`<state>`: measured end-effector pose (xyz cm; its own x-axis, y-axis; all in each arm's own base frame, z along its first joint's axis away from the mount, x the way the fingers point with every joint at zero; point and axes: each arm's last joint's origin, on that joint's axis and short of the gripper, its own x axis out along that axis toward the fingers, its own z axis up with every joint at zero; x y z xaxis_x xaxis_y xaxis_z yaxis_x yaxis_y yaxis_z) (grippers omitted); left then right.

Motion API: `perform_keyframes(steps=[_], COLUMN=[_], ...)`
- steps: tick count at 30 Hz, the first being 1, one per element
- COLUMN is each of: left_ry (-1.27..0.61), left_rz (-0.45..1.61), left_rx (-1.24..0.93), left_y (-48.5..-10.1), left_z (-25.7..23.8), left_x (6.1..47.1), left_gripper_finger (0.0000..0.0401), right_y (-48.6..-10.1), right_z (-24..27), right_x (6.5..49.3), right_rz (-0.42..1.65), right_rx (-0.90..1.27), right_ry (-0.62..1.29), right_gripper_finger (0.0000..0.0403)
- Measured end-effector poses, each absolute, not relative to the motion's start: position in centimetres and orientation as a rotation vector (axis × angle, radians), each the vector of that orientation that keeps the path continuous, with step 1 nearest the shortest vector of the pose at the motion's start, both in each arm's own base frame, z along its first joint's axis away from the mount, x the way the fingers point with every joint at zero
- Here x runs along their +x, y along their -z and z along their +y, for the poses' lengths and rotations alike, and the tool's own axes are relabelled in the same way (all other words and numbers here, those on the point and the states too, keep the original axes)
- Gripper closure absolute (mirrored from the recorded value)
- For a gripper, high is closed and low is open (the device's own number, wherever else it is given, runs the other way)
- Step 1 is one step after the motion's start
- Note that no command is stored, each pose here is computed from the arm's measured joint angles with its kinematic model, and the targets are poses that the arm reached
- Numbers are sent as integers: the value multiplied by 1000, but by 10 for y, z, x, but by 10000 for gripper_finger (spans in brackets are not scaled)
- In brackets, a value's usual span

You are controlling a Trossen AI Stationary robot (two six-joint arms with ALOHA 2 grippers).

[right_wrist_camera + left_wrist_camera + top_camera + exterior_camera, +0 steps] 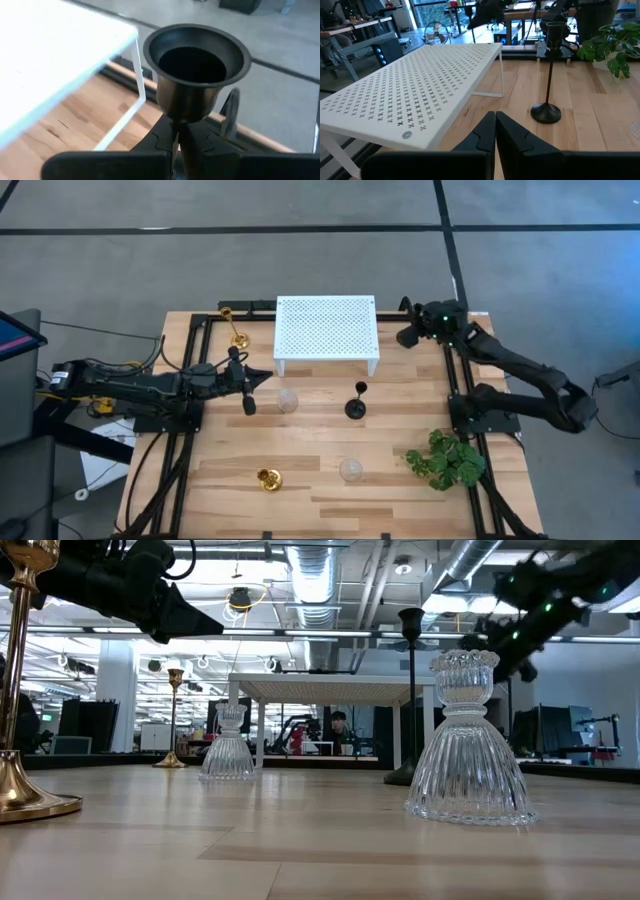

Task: Pick & Place candle stick holders
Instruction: Put the top black candle holder on the shelf

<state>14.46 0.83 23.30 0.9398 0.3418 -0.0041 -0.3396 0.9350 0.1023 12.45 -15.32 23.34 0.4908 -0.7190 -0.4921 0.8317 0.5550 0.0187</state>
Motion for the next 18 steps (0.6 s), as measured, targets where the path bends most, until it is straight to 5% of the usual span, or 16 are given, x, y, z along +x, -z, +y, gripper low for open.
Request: perform_keyframes(steps=[10,18], left_ry=[-348,-349], left_rz=[22,22], left_rx=[101,100], left_y=[-233,-233], left_z=[8,8], left_x=[145,145], left_gripper_finger=[390,390], right_y=[-329,-367], right_z=[-142,-161], right_x=[138,183], right_rz=[342,350], right_rx=[121,26], right_ry=[859,764], right_gripper_finger=[401,402])
